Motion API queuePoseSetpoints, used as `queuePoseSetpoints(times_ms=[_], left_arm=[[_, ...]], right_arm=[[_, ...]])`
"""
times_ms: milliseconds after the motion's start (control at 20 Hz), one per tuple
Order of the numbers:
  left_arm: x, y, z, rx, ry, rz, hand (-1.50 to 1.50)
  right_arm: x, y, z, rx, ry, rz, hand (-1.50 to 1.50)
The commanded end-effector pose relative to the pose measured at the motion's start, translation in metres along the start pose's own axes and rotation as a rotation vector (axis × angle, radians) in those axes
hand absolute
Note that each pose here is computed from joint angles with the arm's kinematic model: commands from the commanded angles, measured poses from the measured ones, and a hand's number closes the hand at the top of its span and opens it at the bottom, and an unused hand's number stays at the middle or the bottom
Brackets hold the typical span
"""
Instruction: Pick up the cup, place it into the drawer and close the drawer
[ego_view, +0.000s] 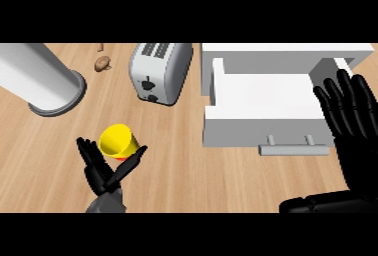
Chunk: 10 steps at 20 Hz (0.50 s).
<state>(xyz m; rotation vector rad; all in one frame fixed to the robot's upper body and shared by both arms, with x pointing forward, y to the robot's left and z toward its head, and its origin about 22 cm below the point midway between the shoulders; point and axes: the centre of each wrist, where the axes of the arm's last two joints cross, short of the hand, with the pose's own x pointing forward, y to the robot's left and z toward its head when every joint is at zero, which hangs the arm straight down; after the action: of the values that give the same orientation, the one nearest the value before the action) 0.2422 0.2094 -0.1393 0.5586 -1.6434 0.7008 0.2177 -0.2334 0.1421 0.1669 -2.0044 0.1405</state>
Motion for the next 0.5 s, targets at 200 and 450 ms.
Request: queuePoseSetpoints(times_ms=[200,450], left_arm=[[-0.002,-0.011,0.0,-0.071,0.001,0.125,-1.5],[-0.016,0.0,-0.007,-0.09,-0.03,0.217,-1.5]], right_arm=[[0.009,-0.005,-0.001,0.002,0.006,0.005,-1.5],[-0.001,0.002,-0.011,-0.005,0.015,-0.002,-1.5]])
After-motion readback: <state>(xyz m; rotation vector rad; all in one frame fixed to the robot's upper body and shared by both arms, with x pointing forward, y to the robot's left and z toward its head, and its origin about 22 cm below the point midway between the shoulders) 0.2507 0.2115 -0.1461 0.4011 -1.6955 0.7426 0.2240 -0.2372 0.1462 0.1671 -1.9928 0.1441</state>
